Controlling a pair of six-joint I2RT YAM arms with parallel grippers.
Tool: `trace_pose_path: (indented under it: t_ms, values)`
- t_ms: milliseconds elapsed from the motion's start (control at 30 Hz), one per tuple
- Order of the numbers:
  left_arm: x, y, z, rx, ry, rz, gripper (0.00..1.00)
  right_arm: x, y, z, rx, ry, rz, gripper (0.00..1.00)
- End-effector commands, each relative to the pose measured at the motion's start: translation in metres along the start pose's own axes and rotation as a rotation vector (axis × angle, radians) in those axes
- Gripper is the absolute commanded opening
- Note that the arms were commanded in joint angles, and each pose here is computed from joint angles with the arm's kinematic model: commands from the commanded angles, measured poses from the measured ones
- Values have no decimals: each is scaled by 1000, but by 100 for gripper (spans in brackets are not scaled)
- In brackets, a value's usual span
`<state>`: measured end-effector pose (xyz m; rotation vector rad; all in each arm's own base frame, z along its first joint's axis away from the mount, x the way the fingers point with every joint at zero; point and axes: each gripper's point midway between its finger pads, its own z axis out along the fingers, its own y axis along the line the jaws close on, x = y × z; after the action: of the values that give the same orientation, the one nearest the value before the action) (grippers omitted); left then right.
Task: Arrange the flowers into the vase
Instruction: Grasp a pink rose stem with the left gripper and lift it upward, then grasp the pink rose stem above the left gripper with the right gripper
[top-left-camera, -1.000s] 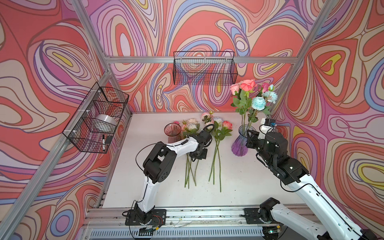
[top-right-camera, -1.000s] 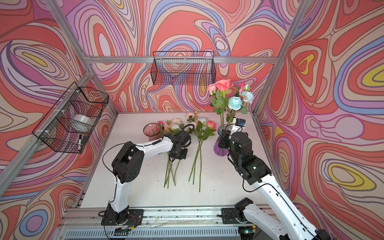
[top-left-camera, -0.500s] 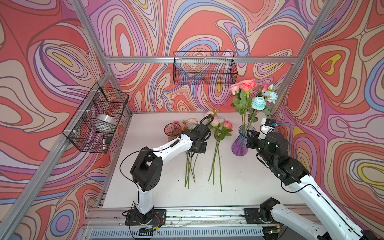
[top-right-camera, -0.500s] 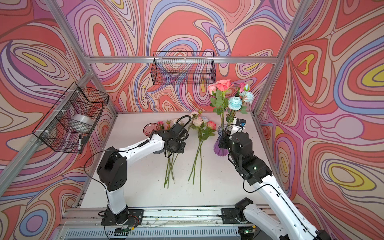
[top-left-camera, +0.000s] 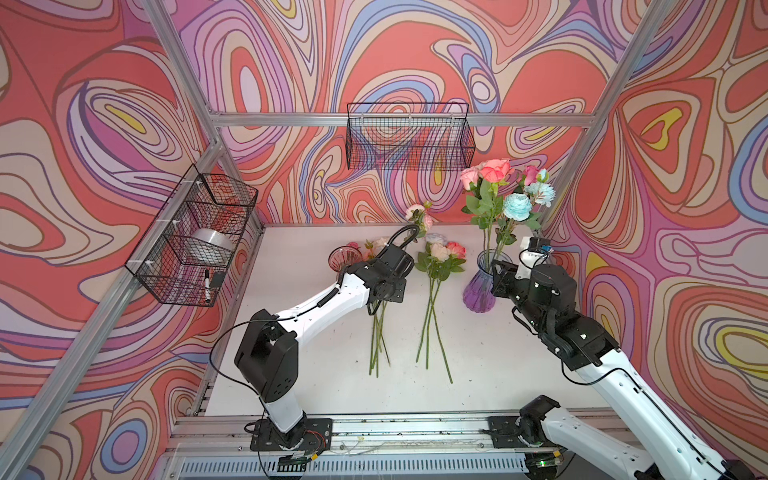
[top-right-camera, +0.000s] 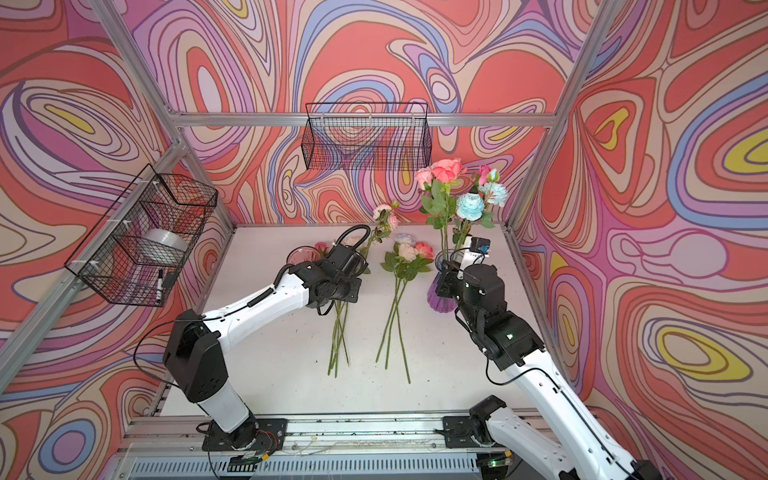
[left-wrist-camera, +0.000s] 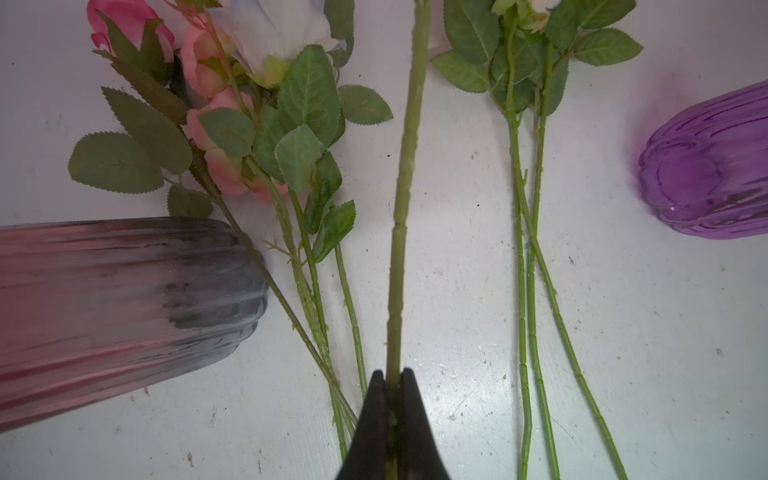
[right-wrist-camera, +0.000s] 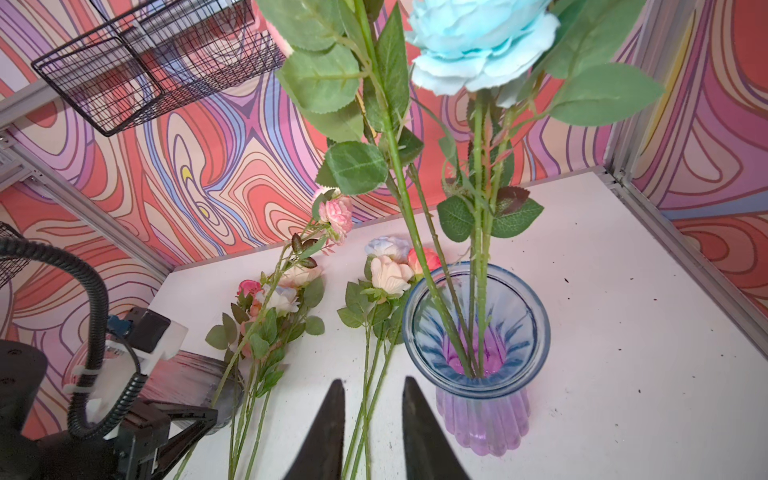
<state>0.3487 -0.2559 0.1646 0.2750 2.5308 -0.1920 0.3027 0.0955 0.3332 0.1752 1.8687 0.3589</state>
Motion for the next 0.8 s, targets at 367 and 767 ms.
trace_pose_path:
  t_ms: [367, 767]
  values:
    - [-33, -51, -103, 461, -426, 13, 0, -14, 56, -5, -254, 66, 17, 42]
    - [-11, -102, -154, 785, -504, 82, 0, -10, 92, -4, -423, 144, 53, 46]
